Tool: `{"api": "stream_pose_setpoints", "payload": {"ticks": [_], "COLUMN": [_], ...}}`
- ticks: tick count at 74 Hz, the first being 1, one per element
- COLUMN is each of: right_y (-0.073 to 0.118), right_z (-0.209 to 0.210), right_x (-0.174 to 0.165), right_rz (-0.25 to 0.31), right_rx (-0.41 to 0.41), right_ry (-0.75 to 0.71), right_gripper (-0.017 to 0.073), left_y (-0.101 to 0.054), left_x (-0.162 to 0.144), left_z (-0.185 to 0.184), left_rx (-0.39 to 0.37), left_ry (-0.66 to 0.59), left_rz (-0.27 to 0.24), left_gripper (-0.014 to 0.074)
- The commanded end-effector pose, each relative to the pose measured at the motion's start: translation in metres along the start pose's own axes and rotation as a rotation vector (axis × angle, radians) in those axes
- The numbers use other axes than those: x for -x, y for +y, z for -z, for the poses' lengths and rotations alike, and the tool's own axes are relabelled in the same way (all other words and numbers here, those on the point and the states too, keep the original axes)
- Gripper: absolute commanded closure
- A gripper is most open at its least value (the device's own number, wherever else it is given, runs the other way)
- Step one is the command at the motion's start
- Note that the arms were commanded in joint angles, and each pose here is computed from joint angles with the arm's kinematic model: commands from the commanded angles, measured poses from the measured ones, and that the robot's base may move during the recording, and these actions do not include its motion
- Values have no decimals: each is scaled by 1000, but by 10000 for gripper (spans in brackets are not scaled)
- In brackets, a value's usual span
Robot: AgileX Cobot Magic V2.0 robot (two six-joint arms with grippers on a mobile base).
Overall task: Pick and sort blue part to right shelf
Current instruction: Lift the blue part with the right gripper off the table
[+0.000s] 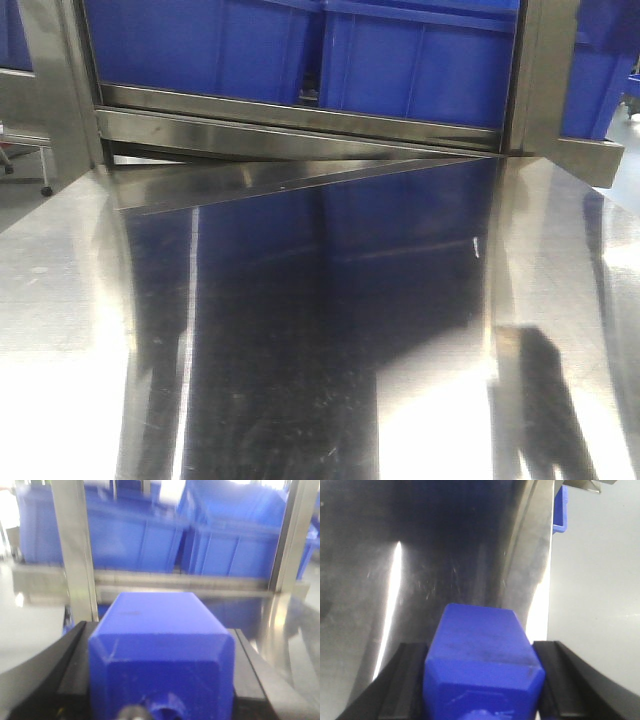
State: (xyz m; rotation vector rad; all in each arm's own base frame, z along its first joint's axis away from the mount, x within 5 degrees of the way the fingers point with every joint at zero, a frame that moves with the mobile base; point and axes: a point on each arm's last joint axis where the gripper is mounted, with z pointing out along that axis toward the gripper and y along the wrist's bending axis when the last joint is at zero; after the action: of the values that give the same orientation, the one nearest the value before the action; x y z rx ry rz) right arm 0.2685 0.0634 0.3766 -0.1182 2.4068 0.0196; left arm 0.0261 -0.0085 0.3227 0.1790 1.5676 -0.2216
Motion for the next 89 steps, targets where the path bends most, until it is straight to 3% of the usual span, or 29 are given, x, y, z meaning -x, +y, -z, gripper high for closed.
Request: {"api": "stream_pose_setpoints", "payload": {"ticks": [1,6,29,45,65,89], "right_y": [-5,-7,-18,-35,-49,-55], "right_z": [21,21,41,101,158,174], "right_x": [-9,-30,-116,-170,-216,-237], "right_rz": [26,32,49,30,-19,-40], "right_rx": [10,19,51,47,66,69], "right_ry": [-153,-167,-311,-565,-870,-961], "right_gripper": [282,282,282,282,282,282], "left_y": [0,1,1,1,1,1], "left_x": [14,12,12,12,12,12], "left_z": [15,24,31,31,31,31], "left_rx": [8,18,17,17,17,17], "left_ry": [-130,-153,-172,-172,-172,-172], "left_rz": [-23,-44,-43,-43,-43,-43], "left_gripper": [281,281,281,281,281,281]}}
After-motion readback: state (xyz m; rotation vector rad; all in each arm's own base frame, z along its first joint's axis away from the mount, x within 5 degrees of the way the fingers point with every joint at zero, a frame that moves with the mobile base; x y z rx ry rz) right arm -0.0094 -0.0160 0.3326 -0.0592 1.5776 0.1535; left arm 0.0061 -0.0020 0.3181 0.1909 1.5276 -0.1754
